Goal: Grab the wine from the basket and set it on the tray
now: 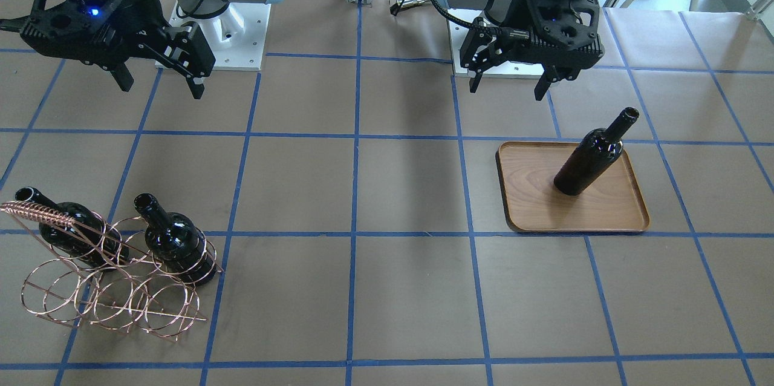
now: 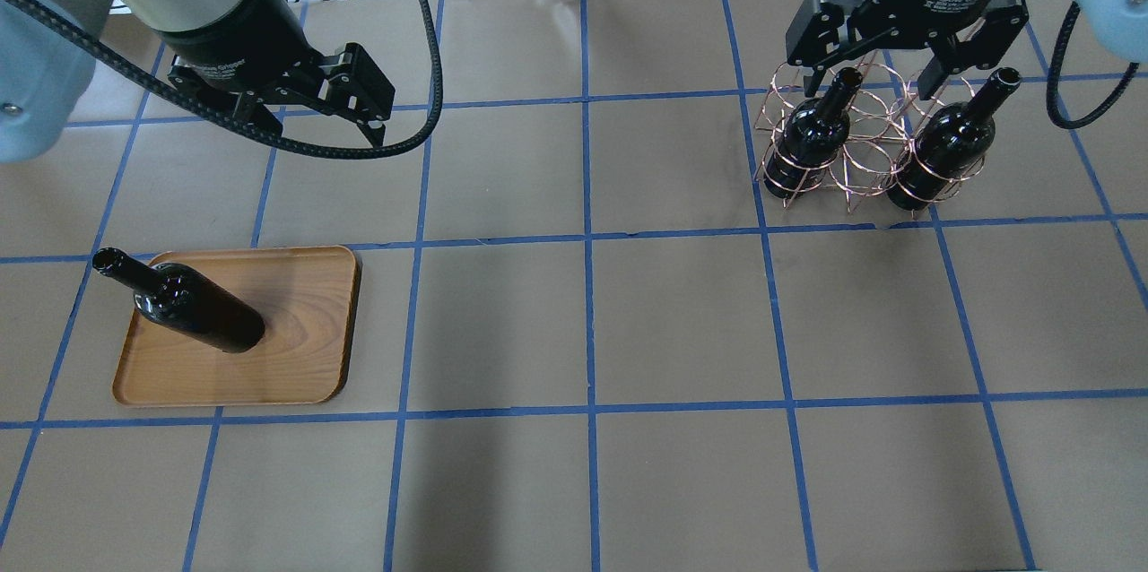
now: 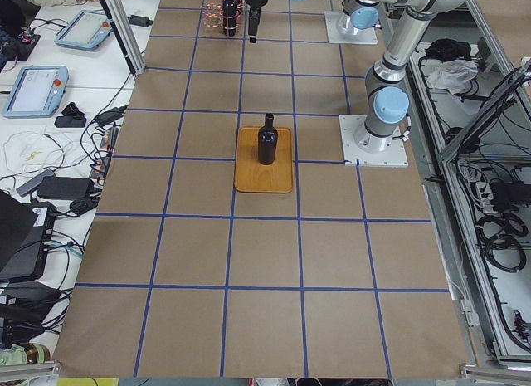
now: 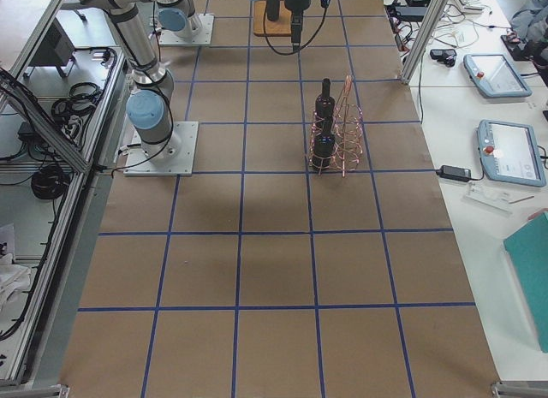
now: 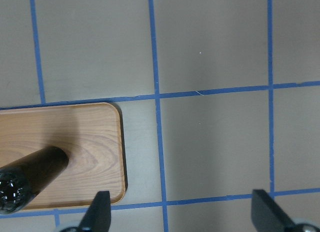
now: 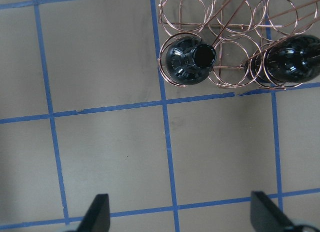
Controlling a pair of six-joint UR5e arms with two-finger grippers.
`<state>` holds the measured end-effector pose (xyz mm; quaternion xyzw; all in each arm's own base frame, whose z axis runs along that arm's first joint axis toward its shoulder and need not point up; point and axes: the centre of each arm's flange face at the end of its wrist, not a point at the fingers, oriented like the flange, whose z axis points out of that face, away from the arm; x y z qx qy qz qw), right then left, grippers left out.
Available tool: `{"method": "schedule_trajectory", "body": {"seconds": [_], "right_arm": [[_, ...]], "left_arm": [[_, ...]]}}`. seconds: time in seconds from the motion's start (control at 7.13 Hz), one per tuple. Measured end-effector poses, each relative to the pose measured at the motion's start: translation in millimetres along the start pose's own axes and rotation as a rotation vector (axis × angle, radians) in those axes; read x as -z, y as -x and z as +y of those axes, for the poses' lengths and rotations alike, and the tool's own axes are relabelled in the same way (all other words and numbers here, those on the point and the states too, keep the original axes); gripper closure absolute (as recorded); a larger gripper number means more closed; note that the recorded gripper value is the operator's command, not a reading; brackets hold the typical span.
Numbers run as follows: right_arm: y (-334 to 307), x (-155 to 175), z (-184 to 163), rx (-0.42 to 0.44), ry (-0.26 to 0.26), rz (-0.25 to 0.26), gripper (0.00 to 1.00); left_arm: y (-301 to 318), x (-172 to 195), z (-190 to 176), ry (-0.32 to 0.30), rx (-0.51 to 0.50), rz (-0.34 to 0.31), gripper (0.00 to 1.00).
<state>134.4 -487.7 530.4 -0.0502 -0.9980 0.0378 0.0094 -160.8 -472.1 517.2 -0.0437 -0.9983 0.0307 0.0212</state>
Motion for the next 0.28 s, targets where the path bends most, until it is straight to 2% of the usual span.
{"method": "schedule_trajectory", "body": {"seconds": [0.28], "right_arm": [[-0.1, -0.4, 0.1, -0.001, 0.001, 0.000, 0.00]], "left_arm": [[-1.5, -1.4, 4.9, 0.011, -0.007, 0.004, 0.00]]}}
